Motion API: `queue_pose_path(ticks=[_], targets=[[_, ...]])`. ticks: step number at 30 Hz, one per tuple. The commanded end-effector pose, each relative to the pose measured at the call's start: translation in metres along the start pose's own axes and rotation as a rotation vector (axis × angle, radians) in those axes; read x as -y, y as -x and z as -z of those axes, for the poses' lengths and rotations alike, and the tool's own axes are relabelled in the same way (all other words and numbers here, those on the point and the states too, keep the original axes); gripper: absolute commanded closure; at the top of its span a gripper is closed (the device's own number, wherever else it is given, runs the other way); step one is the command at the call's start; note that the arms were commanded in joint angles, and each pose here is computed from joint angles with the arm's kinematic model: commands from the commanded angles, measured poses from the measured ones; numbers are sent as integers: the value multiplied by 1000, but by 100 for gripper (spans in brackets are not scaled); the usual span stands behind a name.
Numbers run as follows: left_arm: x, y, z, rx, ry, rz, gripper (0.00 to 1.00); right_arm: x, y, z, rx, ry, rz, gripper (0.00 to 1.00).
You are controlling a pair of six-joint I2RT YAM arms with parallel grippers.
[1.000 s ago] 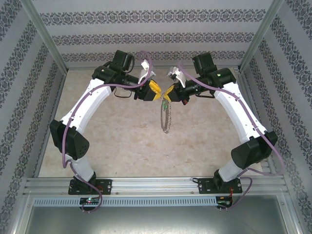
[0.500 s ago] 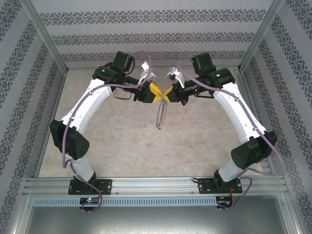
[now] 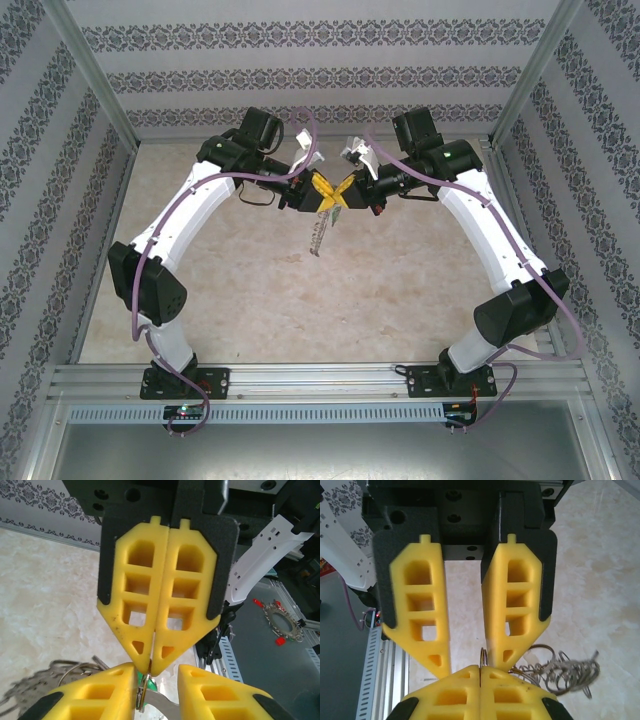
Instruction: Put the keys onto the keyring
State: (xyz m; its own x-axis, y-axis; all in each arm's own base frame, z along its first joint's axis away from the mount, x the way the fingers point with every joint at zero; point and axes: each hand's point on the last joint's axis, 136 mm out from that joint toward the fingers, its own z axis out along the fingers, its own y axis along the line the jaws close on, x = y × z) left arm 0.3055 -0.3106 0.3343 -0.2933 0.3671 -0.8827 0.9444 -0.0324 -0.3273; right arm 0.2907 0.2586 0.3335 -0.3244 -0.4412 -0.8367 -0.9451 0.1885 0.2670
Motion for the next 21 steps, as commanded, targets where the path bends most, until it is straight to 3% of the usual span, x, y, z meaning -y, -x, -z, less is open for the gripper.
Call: queue_pose_path(ticks=[1, 7, 11, 12, 13, 15, 21], targets=[[12, 7, -3, 14, -49, -22, 79, -13, 16, 3, 53, 35, 56, 100], [14, 8, -3, 16, -54, -31, 100, -9, 15, 2, 48, 20, 50, 100], [14, 10, -2, 27, -50, -40, 100, -4, 19, 3, 66, 6, 47, 100], [14, 11, -2, 31, -46, -44, 100, -3, 21, 5, 78, -2, 43, 94], [13, 12, -2, 36, -35, -46, 100, -1, 24, 8, 100, -8, 37, 80], [9, 13, -2, 43, -8, -50, 100, 2, 31, 16, 153, -28, 26, 64], [4, 20, 0, 85, 31, -64, 100, 9, 29, 41, 289, -155, -32, 53]])
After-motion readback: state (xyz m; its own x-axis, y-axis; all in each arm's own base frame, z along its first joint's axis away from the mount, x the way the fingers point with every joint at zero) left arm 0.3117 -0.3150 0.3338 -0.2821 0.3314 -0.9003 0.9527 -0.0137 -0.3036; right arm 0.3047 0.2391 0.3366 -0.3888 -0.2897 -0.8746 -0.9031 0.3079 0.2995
